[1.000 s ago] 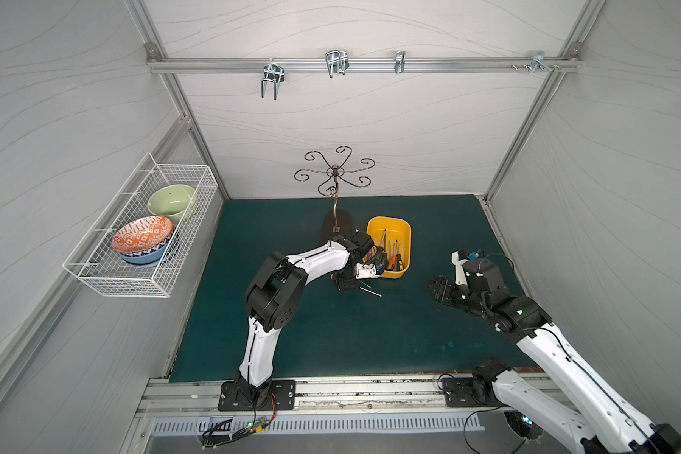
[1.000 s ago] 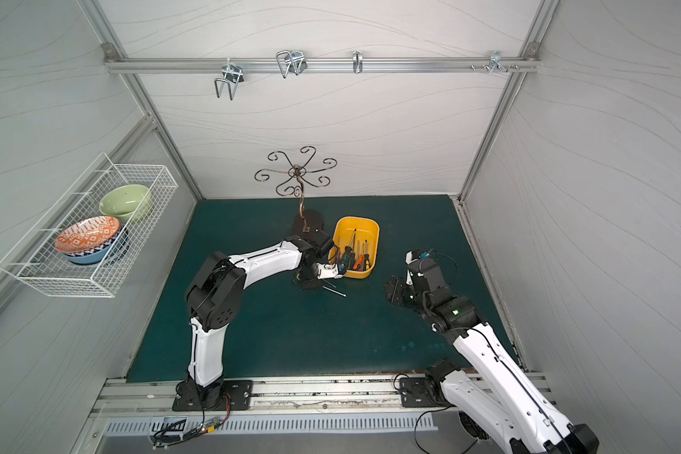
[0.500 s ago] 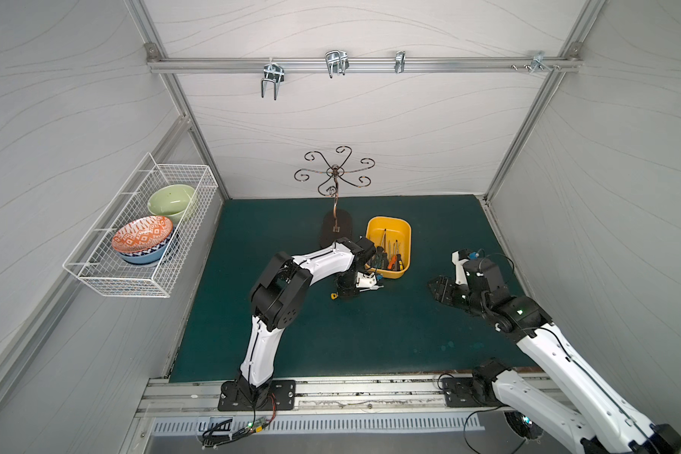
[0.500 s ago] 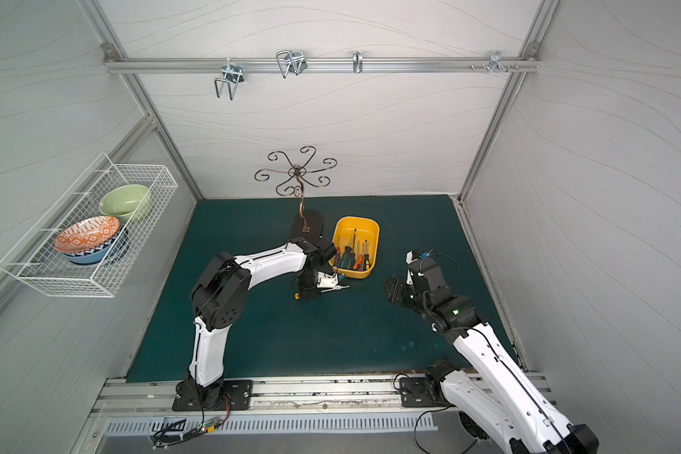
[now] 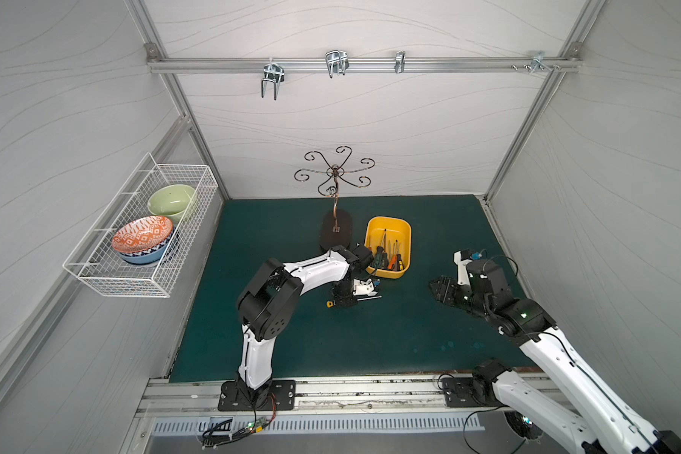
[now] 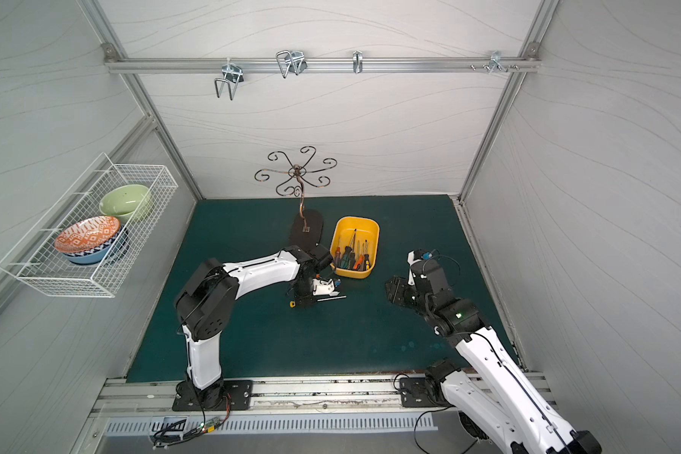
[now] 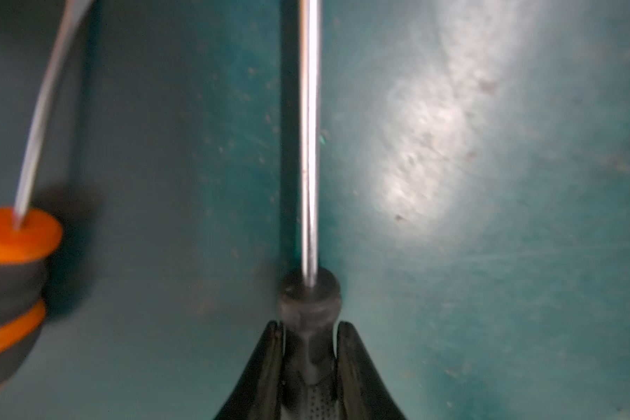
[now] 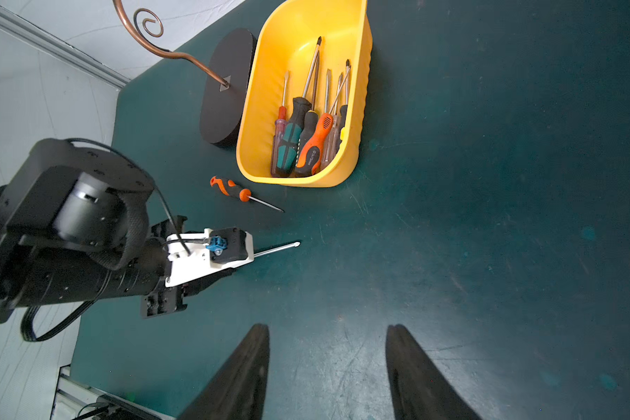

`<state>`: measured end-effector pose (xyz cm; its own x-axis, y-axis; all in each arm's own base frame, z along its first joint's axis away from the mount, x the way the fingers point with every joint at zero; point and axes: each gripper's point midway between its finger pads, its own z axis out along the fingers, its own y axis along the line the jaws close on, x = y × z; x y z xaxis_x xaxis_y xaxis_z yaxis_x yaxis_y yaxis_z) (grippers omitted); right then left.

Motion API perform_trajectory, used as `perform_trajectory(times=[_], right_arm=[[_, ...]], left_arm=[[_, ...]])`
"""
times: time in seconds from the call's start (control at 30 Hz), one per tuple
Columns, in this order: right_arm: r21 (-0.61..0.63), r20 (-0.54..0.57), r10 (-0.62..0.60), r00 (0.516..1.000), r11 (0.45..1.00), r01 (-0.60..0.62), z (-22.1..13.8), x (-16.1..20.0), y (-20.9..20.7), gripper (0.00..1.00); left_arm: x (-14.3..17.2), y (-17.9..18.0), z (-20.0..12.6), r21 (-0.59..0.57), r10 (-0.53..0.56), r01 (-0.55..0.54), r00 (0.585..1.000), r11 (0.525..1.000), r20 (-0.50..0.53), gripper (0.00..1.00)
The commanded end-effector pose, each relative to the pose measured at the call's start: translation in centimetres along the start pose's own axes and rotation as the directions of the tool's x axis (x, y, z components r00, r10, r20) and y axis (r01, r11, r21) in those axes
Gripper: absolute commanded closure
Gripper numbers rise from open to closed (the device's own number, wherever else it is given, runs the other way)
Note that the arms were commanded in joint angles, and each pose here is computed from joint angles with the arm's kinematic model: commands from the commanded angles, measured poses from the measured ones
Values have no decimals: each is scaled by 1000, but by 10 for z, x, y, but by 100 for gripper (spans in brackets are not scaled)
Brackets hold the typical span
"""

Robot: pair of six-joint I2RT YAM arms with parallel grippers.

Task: Put the screwdriver on the desktop into the storage box
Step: Pick up the screwdriver from the center of the board, then place the screwdriver in the storage box.

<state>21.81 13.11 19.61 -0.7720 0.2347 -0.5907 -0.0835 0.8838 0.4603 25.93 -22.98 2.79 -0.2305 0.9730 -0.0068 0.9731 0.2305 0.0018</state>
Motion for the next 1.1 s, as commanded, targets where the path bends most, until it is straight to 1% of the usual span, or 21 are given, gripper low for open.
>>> perform_trajectory(times=[0.0, 0.1, 0.2, 0.23, 0.3, 0.33, 0.4, 0.43, 0.47, 0.53, 0.57, 0.6, 0.7, 0.97, 1.0, 1.03, 1.07], right_arm=[[-9, 13, 9, 1000, 1000, -8, -5, -2, 1, 45], [-7, 16, 8, 1000, 1000, -8, -6, -2, 1, 45], [-6, 18, 8, 1000, 1000, -8, -7, -2, 0, 45], [-7, 19, 8, 1000, 1000, -7, -7, -2, 0, 45], [-7, 21, 8, 1000, 1000, -7, -8, -2, 0, 45], [-7, 24, 8, 1000, 1000, -7, -8, -3, 0, 45], [-8, 24, 10, 1000, 1000, -9, -8, -3, 0, 45], [-7, 23, 11, 1000, 1000, -11, -8, -3, 0, 45], [-7, 25, 10, 1000, 1000, -10, -9, -3, 0, 45], [-7, 24, 13, 1000, 1000, -13, -8, -3, 0, 45], [-7, 27, 13, 1000, 1000, -13, -9, -4, 0, 45], [-8, 29, 12, 1000, 1000, -12, -9, -4, 1, 45], [-7, 28, 12, 1000, 1000, -12, -10, -4, 0, 45], [4, 32, 7, 999, 1000, -7, -10, -5, -1, 45], [6, 32, 8, 999, 1000, -8, -11, -5, -2, 45], [6, 32, 8, 999, 1000, -8, -10, -5, -2, 45], [7, 31, 5, 999, 1000, -5, -10, -4, -2, 45]], left_arm=[[-15, -1, -31, -31, -89, 94, 986, 995, 142, 100], [-21, -4, -50, -25, -174, 186, 954, 982, 243, 100], [-33, -5, -76, 21, -284, 297, 886, 955, 365, 100], [-37, -5, -85, 44, -327, 338, 856, 940, 401, 100], [-48, -2, -105, 96, -412, 418, 782, 903, 468, 100], [-53, 2, -115, 123, -462, 467, 736, 875, 495, 100], [-65, 8, -133, 180, -532, 528, 654, 830, 538, 100], [-71, 14, -141, 211, -585, 578, 595, 788, 551, 100], [-78, 19, -148, 254, -634, 616, 540, 746, 553, 100], [-91, 27, -157, 310, -691, 652, 477, 692, 543, 100], [-97, 31, -158, 335, -727, 677, 445, 655, 523, 100], [-103, 34, -158, 350, -746, 688, 431, 636, 508, 100], [-122, 45, -153, 380, -787, 711, 406, 592, 466, 100], [-169, 74, -131, 416, -831, 735, 370, 536, 416, 100], [-172, 76, -126, 417, -835, 738, 370, 531, 407, 100], [-180, 82, -131, 427, -833, 732, 360, 532, 420, 100], [-185, 85, -127, 429, -836, 733, 359, 528, 415, 100]])
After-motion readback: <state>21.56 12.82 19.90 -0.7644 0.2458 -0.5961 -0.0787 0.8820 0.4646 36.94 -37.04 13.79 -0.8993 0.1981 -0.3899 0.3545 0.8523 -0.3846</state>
